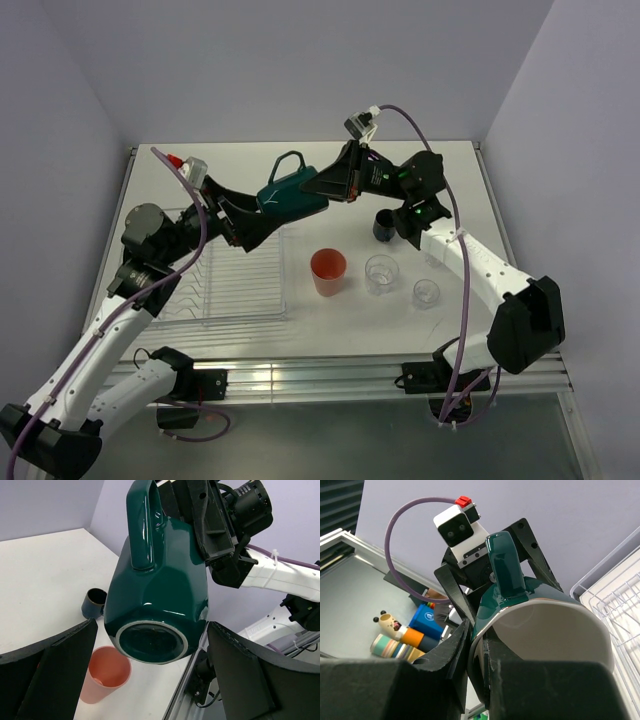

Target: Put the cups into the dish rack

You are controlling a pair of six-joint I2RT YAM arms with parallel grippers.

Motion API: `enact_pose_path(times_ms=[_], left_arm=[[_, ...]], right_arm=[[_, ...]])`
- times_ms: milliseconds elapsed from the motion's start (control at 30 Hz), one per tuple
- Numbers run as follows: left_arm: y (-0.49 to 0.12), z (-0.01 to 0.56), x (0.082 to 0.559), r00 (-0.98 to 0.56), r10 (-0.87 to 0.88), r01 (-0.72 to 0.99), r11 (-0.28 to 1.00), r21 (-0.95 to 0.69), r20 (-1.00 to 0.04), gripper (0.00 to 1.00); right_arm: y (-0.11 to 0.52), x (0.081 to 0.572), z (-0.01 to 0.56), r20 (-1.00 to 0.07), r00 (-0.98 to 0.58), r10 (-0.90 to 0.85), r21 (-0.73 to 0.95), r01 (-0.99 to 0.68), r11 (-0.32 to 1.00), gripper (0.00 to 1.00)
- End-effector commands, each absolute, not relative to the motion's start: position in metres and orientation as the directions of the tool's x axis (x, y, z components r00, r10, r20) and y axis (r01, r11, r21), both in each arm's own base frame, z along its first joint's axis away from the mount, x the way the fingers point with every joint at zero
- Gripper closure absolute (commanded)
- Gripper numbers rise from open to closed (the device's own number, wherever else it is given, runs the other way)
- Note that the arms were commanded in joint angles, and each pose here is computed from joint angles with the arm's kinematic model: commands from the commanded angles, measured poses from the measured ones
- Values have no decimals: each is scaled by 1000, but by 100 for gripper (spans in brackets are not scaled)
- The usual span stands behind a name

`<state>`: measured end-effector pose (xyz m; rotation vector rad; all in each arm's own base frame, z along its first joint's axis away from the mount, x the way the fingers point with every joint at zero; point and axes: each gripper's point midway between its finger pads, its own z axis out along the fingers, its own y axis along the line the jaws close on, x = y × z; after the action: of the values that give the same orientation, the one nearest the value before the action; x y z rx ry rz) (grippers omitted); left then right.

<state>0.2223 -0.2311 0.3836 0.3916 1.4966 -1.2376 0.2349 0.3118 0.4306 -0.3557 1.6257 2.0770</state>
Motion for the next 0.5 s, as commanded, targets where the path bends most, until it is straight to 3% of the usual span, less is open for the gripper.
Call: enact_pose_path(times_ms=[0,467], left_arm=[[-235,406,215,-308,-383,827,345,-444,-871,1],[-247,404,220,-332,-372,822,337,-460,-867,2]], right_arm=[[304,222,461,-555,-792,255,750,-609,-259,100],[317,231,452,-528,-819,224,772,-573,-275,100]])
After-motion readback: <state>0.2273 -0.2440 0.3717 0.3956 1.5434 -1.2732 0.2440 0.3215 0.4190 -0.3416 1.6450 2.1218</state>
